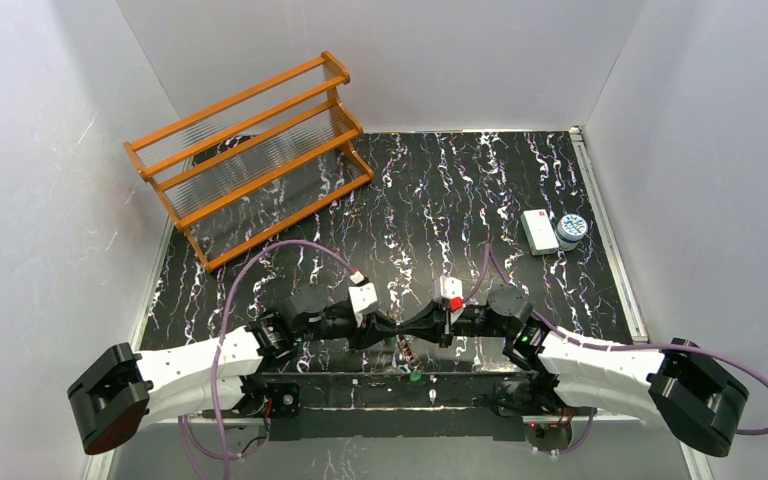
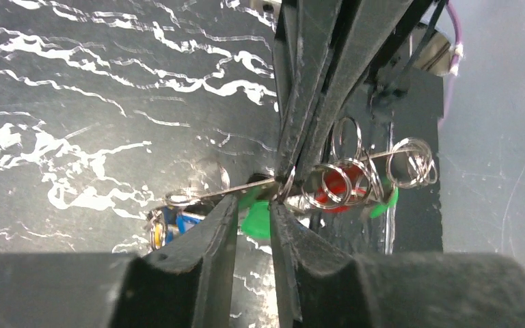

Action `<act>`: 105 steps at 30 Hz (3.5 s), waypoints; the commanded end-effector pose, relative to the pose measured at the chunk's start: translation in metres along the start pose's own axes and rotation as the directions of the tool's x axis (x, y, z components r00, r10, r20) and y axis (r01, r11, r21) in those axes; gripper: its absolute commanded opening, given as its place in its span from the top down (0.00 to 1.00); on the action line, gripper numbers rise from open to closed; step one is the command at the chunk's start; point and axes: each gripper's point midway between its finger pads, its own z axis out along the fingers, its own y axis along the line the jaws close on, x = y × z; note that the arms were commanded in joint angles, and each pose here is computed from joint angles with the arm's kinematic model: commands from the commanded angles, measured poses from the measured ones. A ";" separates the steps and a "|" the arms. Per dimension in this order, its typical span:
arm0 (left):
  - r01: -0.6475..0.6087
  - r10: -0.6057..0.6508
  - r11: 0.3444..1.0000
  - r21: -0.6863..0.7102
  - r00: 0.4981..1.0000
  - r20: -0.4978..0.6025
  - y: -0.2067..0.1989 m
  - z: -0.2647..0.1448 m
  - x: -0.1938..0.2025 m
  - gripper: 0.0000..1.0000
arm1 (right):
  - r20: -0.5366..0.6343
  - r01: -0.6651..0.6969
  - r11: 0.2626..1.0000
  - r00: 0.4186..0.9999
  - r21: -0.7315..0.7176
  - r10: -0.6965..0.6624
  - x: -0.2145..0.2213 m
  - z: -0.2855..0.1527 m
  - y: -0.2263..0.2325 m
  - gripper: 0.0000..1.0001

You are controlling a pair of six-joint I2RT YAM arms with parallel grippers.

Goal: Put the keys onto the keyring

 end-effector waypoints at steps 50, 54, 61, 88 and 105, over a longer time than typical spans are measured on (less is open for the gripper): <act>-0.091 0.090 0.996 -0.006 0.983 0.162 -0.004 -0.008 -0.032 1.00 | 0.113 0.065 0.997 0.991 0.029 -0.068 -0.035 -0.001 -0.003 0.97; -0.106 0.108 0.993 -0.043 0.993 0.054 0.004 -0.011 -0.024 1.00 | 0.137 0.067 0.993 0.987 0.098 -0.080 -0.042 -0.006 -0.012 0.55; -0.131 0.122 0.990 -0.055 0.982 -0.143 0.013 -0.014 -0.008 1.00 | 0.131 0.081 0.978 0.986 0.191 -0.107 -0.043 -0.014 -0.025 0.42; -0.158 0.148 0.987 -0.013 0.947 -0.284 0.009 0.005 0.014 1.00 | -0.057 -0.042 0.998 0.997 0.044 0.044 0.013 0.012 -0.016 0.53; -0.170 0.163 0.985 0.001 0.944 -0.286 0.004 0.009 0.015 1.00 | -0.161 -0.054 0.997 0.985 0.053 0.062 0.032 0.014 -0.021 0.74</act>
